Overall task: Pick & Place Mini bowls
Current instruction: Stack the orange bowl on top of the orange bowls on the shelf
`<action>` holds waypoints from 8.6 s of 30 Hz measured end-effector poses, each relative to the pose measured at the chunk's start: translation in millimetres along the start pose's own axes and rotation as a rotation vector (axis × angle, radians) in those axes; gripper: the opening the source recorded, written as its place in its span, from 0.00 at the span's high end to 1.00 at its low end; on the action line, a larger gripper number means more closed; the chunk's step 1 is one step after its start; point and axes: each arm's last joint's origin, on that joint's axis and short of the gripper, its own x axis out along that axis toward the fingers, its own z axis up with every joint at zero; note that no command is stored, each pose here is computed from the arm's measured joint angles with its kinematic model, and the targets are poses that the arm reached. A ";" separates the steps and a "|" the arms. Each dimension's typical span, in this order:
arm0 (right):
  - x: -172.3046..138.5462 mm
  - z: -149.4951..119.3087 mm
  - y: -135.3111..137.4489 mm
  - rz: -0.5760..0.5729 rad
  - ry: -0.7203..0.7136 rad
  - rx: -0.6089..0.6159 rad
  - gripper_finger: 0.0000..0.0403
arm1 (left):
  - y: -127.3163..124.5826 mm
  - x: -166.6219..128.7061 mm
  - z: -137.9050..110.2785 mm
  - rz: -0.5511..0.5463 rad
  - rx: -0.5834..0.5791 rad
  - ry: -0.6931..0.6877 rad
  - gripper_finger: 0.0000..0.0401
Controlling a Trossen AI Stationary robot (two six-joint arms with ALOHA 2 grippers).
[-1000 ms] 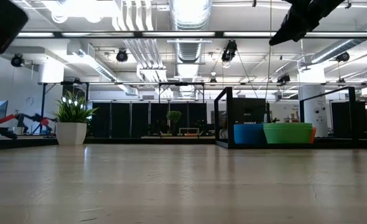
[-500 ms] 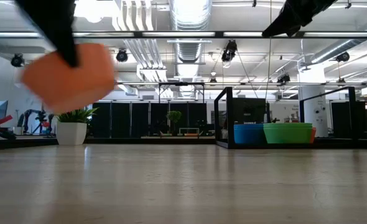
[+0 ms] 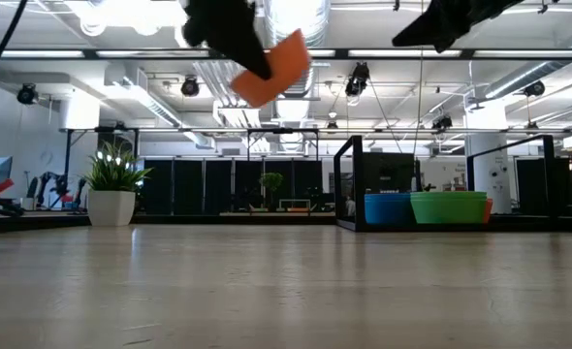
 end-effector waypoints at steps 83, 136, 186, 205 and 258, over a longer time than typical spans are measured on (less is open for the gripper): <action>66.2 0.7 9.7 -0.020 -0.314 -0.117 0.67 | 38.5 81.9 19.3 0.448 0.859 0.215 1.00; 86.4 6.7 1.4 -0.260 -0.183 0.112 0.98 | 22.4 63.1 23.7 0.529 0.854 0.224 0.84; 10.0 -20.0 -161.2 -0.586 0.825 0.225 0.98 | 46.9 58.1 25.8 0.084 0.060 -0.158 0.81; 47.3 -71.2 -205.2 -0.782 1.086 0.316 0.98 | 46.7 58.0 24.0 0.079 0.076 -0.143 0.81; 46.4 -77.4 -209.2 -0.696 1.092 0.341 0.74 | 45.5 58.4 20.9 0.072 0.101 -0.118 0.81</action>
